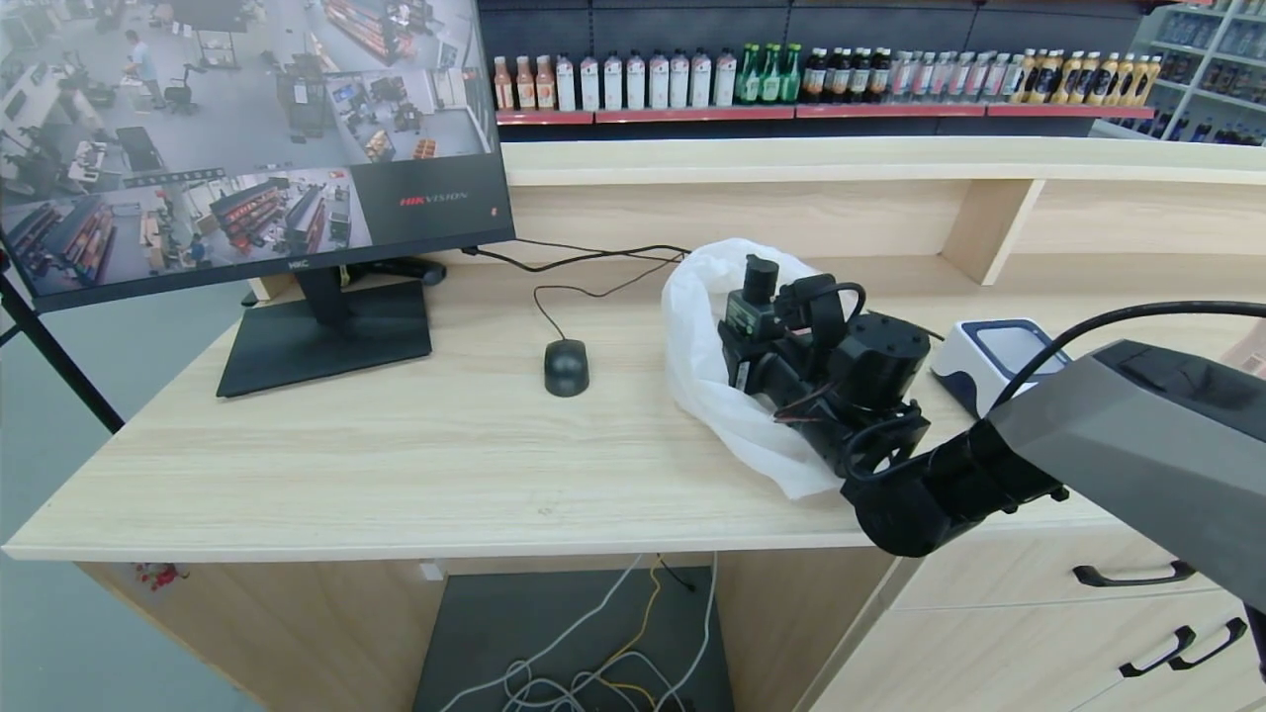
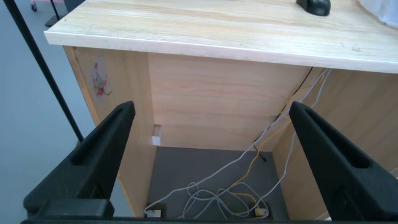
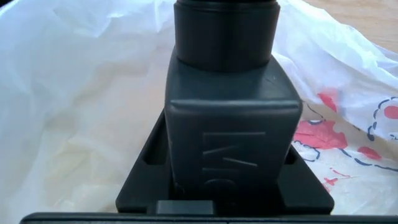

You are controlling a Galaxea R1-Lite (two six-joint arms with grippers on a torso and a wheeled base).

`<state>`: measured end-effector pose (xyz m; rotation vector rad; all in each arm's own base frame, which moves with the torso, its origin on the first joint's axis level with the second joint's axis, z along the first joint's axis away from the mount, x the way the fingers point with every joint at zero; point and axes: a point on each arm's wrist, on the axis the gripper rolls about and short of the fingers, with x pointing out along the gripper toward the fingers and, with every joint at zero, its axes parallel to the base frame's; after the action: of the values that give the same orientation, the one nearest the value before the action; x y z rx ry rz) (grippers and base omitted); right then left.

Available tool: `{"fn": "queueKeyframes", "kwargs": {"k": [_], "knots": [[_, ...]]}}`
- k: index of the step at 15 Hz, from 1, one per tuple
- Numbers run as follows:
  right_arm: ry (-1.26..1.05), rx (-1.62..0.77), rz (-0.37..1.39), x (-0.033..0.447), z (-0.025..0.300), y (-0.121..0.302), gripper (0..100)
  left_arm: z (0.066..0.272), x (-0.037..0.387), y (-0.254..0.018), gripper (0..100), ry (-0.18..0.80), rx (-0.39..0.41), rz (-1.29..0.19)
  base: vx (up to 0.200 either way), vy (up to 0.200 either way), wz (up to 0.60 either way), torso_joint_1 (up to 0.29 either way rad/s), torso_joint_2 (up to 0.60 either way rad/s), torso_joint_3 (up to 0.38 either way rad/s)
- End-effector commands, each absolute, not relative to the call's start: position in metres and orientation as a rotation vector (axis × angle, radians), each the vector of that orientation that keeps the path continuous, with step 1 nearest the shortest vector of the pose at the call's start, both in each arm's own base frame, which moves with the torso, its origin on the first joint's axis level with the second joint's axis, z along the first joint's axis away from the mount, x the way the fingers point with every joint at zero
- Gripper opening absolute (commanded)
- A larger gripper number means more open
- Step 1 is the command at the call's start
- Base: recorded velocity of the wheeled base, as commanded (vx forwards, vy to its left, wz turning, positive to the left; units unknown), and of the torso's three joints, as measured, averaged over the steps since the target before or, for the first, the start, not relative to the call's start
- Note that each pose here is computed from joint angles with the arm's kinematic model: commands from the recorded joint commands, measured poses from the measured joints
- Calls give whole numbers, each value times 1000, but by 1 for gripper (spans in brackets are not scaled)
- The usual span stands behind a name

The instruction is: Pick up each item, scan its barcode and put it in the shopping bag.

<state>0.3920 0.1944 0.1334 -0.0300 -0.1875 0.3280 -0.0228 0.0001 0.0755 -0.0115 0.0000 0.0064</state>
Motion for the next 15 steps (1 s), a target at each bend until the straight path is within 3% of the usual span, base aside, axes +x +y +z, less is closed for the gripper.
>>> {"fn": "queueKeyframes", "kwargs": {"k": [1, 15], "knots": [[-180, -32, 328, 392, 130, 195, 0, 75, -23, 0, 100, 0, -11, 8, 0, 0, 0, 0, 0, 0], [-189, -2, 265, 396, 109, 198, 0, 75, -23, 0, 100, 0, -12, 8, 0, 0, 0, 0, 0, 0]]}}
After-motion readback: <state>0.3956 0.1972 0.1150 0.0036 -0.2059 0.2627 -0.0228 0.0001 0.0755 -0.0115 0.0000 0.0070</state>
